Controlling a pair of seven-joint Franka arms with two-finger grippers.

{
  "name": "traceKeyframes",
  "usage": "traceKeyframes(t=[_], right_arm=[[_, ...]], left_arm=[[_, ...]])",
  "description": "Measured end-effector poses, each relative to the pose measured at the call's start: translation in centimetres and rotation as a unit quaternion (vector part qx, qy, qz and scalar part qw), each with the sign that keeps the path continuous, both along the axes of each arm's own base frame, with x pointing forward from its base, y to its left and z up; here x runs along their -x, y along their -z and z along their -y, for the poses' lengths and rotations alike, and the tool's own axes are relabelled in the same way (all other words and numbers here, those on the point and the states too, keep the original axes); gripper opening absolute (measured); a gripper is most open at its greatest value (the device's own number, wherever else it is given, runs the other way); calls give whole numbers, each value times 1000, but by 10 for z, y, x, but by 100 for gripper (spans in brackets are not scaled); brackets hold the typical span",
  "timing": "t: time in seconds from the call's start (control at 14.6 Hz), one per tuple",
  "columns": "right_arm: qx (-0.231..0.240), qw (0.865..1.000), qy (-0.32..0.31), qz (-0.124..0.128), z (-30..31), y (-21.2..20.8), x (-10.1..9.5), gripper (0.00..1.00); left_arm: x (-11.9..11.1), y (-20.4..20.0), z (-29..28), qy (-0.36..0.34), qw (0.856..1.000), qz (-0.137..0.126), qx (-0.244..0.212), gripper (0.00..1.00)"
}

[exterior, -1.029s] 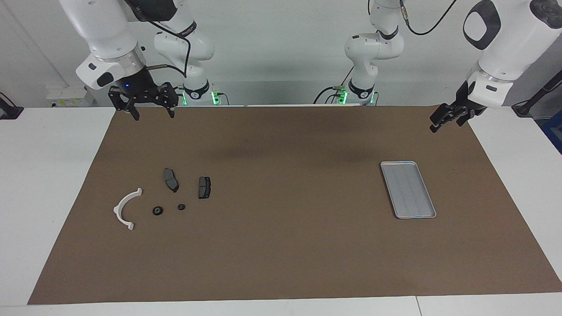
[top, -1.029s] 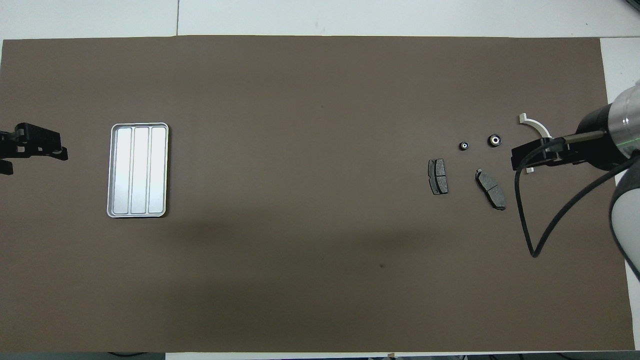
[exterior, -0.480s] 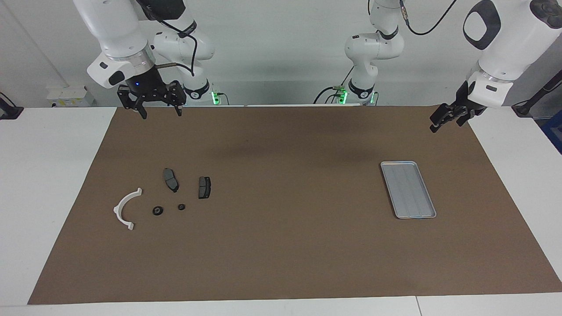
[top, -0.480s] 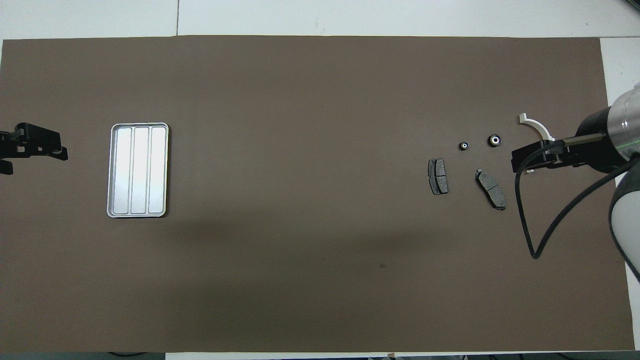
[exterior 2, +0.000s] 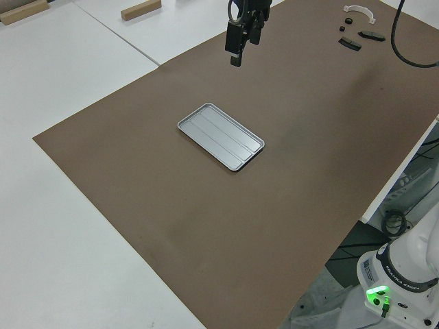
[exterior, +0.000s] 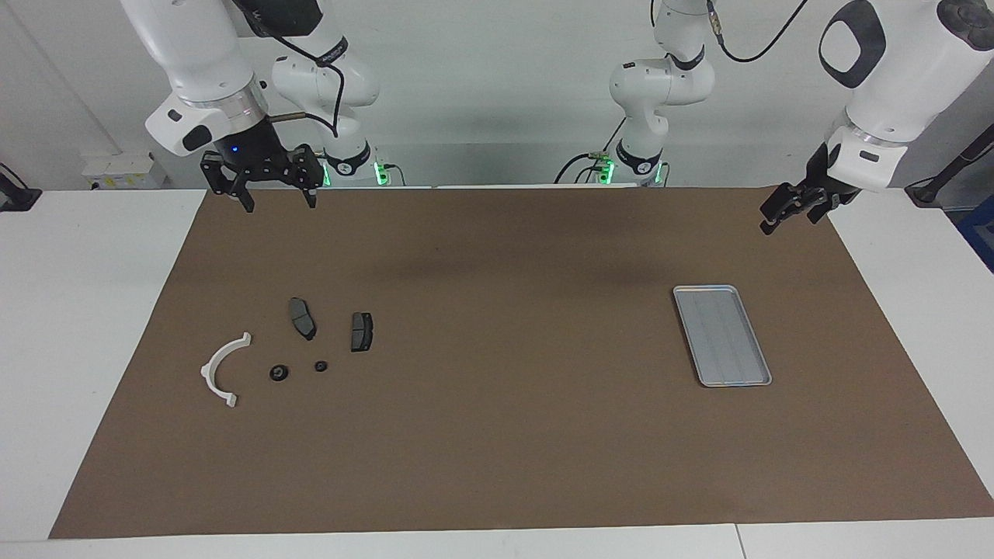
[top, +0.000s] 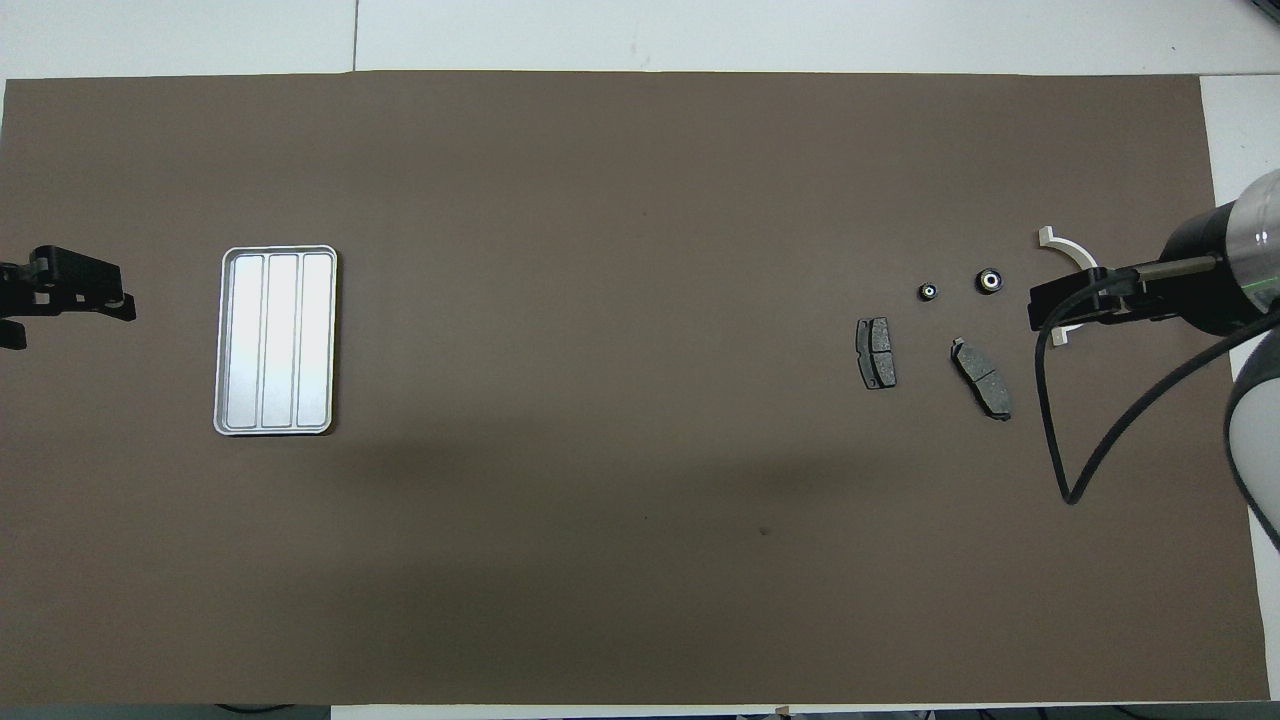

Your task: Place bearing gear from tray to pile

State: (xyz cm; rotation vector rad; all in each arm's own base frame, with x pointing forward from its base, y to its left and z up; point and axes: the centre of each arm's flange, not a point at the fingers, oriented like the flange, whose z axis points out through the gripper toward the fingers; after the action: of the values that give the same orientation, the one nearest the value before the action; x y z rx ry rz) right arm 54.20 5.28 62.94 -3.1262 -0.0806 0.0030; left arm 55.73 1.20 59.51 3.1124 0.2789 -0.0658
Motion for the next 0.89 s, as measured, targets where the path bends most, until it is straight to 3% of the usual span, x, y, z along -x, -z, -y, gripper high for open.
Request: traceKeyframes(t=[0.89], right_arm=[[-3,1000,16,1,19,1,-2,100]], left_arm=[[0,0,0,0,1000,0,0,100]])
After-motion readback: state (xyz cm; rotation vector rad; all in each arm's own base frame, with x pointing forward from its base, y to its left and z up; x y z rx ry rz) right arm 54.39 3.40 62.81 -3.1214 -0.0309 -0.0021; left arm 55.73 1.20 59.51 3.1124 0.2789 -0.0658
